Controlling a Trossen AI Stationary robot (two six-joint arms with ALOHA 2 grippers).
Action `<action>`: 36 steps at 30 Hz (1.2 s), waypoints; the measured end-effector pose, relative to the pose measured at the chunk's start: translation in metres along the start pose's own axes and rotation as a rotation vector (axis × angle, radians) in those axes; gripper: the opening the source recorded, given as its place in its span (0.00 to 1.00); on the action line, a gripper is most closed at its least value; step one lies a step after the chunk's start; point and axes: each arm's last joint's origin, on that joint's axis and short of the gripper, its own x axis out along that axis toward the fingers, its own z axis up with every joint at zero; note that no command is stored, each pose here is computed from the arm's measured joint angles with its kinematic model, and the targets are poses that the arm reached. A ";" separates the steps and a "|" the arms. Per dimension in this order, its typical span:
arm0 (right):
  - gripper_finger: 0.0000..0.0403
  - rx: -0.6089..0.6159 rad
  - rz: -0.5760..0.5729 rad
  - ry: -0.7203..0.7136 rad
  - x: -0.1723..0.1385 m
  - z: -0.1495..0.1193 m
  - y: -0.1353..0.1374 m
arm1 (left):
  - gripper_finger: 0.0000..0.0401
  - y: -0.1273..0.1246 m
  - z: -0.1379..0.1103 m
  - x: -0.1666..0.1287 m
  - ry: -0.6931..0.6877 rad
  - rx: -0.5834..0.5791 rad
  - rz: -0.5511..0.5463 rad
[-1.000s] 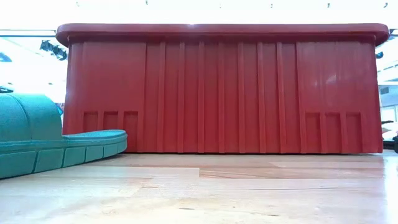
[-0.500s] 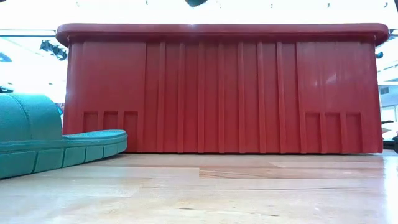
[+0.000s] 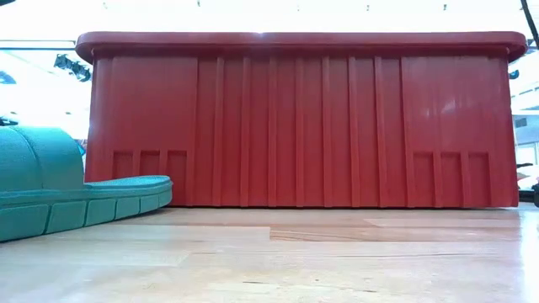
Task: Pick and place slides into bin
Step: Stack the blue slipper on top of the other blue slipper in the red bin
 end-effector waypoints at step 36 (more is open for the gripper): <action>0.45 0.114 0.024 0.379 0.072 0.018 -0.105 | 0.07 0.001 -0.001 0.000 0.000 -0.007 0.021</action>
